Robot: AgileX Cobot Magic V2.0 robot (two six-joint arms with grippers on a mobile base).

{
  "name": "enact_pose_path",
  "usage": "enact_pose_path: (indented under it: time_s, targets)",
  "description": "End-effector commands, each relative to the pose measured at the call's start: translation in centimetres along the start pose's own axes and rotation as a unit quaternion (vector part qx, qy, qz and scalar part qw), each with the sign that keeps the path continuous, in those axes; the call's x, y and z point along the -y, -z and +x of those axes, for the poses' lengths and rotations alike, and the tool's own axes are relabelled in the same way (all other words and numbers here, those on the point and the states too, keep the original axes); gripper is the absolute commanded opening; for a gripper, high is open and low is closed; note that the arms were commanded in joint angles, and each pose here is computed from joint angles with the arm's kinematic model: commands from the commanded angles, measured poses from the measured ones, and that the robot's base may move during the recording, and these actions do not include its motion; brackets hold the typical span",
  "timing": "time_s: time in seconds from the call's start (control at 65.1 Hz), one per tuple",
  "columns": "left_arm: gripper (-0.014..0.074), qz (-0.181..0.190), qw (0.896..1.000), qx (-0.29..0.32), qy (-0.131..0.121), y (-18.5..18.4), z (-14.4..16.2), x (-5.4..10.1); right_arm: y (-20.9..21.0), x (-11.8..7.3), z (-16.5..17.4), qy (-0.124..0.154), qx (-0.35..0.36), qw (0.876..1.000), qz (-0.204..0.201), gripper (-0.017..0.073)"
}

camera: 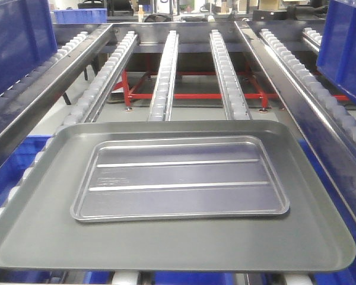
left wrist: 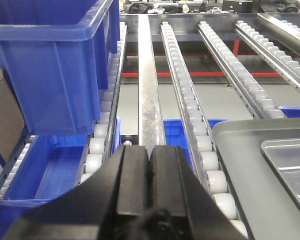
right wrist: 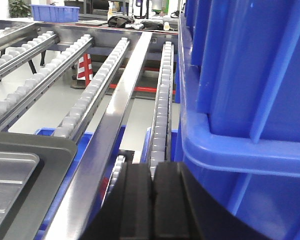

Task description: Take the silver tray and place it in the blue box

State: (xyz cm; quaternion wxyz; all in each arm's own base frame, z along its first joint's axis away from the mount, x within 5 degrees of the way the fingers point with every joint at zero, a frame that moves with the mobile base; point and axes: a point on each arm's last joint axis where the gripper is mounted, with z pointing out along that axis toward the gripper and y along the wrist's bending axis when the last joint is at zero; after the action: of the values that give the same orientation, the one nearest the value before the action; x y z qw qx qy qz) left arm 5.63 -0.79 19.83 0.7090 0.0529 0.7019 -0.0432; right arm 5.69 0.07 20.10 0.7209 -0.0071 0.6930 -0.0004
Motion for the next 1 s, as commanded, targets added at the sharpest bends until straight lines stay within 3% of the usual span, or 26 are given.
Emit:
enact_pose_path:
  time_s: [0.0,0.445,0.722,0.86,0.983]
  targets:
    - [-0.0097,-0.005,0.998,0.056,0.004,0.2,-1.0,-0.1,0.2,0.1,-0.8,0.001,0.051,0.999,0.007,0.0054]
    - [-0.0097,-0.005,0.998,0.057,0.004,0.2,-1.1,-0.1,0.2,0.1,-0.8,0.009,0.054,0.998,0.007,0.0054]
    - [-0.0097,-0.010,0.995,0.102,0.004,0.3,-1.9,-0.2,0.2,0.1,-1.1,0.008,0.067,0.998,0.009,0.0054]
    - [-0.0097,-0.015,0.984,0.175,0.016,1.0,-4.9,-0.3,0.6,0.3,-2.9,0.000,0.149,0.989,0.018,0.0054]
    - [-0.0096,-0.006,0.989,0.145,0.000,1.4,-8.9,-0.2,1.4,0.3,-7.2,0.000,0.193,0.981,0.016,0.0054]
